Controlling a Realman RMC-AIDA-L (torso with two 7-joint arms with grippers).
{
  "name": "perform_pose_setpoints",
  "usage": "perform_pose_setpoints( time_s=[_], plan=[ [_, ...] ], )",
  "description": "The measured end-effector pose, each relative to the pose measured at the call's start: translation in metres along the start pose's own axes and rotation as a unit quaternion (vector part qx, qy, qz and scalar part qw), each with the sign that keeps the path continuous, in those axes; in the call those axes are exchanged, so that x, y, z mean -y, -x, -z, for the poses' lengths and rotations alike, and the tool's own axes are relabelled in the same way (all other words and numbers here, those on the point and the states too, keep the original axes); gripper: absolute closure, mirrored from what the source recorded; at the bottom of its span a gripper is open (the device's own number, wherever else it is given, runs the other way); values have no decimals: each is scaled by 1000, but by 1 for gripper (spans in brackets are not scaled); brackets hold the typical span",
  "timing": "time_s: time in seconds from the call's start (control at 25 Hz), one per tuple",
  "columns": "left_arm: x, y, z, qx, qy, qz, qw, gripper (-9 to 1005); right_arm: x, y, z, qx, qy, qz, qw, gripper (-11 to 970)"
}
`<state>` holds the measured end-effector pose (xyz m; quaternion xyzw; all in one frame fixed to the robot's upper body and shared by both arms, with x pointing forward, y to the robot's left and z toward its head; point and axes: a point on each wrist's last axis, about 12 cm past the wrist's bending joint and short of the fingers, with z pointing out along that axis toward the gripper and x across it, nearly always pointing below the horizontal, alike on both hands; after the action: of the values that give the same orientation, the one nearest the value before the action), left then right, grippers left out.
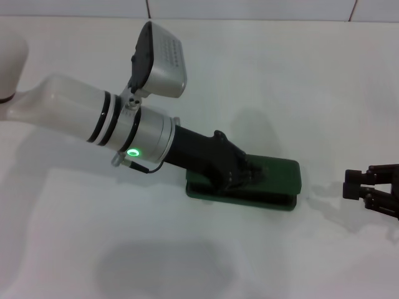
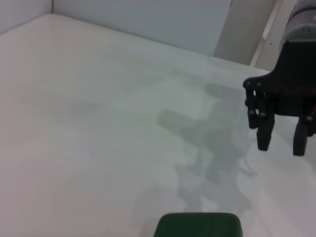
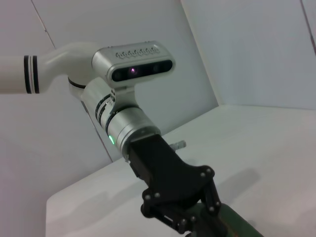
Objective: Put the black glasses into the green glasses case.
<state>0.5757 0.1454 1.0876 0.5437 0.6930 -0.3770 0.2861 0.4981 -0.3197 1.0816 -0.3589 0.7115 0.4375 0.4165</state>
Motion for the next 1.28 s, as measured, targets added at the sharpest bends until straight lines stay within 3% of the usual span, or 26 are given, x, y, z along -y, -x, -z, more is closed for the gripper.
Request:
perform_pose_setpoints(
  time_s=[0.28, 0.4, 0.52, 0.64, 0.72, 0.8, 0.96, 1.12, 1.28],
  plan=[
    [4, -8, -4, 0, -7, 5, 1000, 872, 1, 1, 0, 1, -2, 1, 1000, 697],
    [7, -5, 0, 31, -10, 2, 999, 866, 1, 1, 1, 0, -2, 6, 1000, 697],
    [14, 2, 19, 93, -13, -12, 996, 859, -1, 1, 0, -2, 6, 25, 1000, 697],
    [30, -2, 41, 147, -22, -74, 986, 852, -2, 3, -3, -2, 17, 30, 999, 696],
    [41, -10, 54, 180, -25, -104, 978, 773, -4, 7, -9, 3, 34, 36, 999, 696],
    [46, -19, 66, 206, -18, -96, 974, 695, -9, 12, -19, 15, 59, 53, 997, 696],
    [52, -33, 78, 235, -15, -76, 969, 556, -15, 30, -42, 37, 108, 95, 989, 452],
    [58, -47, 86, 256, -5, -82, 963, 437, -16, 42, -48, 48, 130, 108, 985, 258],
    [64, -59, 92, 263, 1, -78, 961, 326, -16, 51, -48, 64, 137, 123, 981, 139]
  ],
)
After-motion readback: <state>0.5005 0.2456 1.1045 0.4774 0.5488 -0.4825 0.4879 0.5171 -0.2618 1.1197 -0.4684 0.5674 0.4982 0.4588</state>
